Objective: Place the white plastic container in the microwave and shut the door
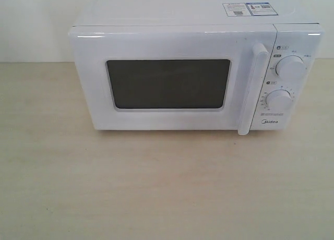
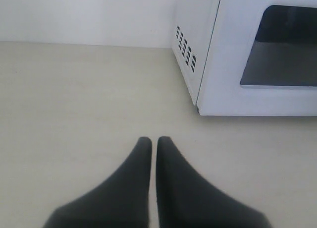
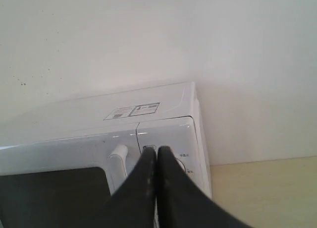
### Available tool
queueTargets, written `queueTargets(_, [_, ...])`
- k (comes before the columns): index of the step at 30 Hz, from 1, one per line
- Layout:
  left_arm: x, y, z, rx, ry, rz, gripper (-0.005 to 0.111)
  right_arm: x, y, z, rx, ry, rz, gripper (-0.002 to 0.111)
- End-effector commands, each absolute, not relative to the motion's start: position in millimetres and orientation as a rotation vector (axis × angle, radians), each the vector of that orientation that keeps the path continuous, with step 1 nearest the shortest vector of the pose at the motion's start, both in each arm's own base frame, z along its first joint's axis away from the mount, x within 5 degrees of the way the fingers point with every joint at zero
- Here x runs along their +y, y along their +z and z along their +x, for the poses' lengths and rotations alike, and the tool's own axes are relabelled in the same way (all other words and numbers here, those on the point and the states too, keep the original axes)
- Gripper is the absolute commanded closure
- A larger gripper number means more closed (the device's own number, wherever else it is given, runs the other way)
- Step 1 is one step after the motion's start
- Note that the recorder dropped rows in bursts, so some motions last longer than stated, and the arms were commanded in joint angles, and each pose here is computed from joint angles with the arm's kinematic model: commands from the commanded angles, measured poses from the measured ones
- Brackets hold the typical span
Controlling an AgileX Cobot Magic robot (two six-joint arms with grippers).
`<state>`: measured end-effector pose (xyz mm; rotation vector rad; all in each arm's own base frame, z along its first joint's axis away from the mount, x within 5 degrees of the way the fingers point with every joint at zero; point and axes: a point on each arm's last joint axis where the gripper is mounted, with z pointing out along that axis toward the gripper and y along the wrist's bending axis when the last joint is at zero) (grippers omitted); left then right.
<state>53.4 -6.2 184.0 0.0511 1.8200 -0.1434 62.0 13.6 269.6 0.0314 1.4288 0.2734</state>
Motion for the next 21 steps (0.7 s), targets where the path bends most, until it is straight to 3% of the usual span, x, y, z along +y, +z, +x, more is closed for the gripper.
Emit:
queueTargets(1, [-6.0, 182.9, 53.3, 1.821, -0.141, 0.048, 0.102, 15.0, 264.4, 62.4, 1.474, 0.267, 0.011, 0.108])
queueTargets(21, [-6.0, 182.9, 53.3, 1.821, -0.141, 0.048, 0.102, -2.6, 232.7, 65.3, 1.681, 0.152, 0.235, 0.108])
